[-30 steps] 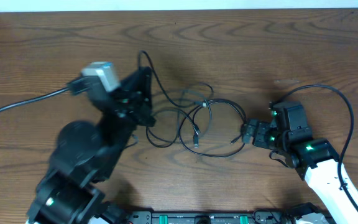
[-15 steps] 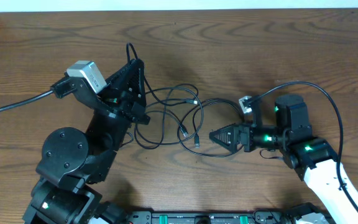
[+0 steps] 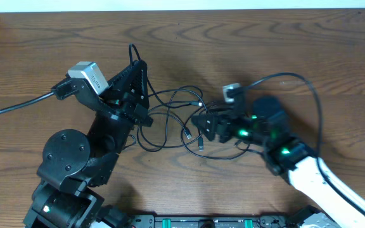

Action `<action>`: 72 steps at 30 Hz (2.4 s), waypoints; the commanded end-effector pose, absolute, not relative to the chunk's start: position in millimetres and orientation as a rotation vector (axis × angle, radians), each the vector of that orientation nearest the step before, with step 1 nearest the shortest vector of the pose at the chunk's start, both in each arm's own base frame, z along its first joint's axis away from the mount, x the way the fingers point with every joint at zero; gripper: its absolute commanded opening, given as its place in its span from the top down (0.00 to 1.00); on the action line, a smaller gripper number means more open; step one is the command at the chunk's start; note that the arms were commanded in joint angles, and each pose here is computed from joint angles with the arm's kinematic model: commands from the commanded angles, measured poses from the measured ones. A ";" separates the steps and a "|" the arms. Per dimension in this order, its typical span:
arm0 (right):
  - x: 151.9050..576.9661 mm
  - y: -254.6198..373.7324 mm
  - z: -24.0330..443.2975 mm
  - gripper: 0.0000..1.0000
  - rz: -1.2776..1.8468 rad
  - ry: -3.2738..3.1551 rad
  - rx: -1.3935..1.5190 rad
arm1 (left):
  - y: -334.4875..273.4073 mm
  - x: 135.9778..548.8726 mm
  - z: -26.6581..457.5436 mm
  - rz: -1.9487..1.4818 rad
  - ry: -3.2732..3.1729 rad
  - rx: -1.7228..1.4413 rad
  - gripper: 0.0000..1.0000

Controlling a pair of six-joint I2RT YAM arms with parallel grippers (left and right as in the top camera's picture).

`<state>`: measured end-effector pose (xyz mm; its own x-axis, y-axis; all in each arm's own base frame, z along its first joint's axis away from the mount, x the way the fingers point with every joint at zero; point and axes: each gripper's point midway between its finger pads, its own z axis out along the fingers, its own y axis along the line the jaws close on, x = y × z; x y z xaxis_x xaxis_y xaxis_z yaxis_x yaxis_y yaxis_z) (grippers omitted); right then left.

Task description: Untangle cables

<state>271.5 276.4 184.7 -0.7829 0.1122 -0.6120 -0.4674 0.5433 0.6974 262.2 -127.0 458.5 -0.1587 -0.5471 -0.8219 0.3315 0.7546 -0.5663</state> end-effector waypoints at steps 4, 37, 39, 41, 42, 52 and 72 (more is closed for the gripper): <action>303.2 271.0 135.8 0.99 0.924 2.236 -0.156 | -123.8 260.1 462.5 -0.778 1.544 -0.190 0.92; 364.5 211.7 341.3 0.99 0.724 2.110 -0.371 | -146.9 303.3 325.2 -0.470 2.046 -0.103 0.92; 350.5 213.9 324.8 0.99 0.761 2.195 -0.393 | -153.1 313.1 306.6 -0.440 2.101 -0.097 0.92; 340.0 212.6 309.0 0.99 0.763 2.267 -0.408 | -157.9 320.7 288.6 -0.411 2.154 -0.091 0.92; 335.2 211.9 302.1 0.99 0.746 2.288 -0.445 | -160.0 324.0 279.5 -0.395 2.180 -0.088 0.92; 296.6 222.9 211.0 0.99 0.688 2.546 -0.673 | -169.1 308.4 203.4 -0.337 2.490 -0.055 0.92; 249.1 263.8 63.5 0.71 0.563 2.748 -0.962 | -86.4 291.8 209.5 -0.221 2.518 -0.413 0.03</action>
<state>257.0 267.0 94.1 -0.7850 -0.5118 -0.3490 -0.6162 0.7032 0.3547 290.3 -102.8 190.9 -0.8378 -0.2615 -0.4792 -0.1845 0.9618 -0.2024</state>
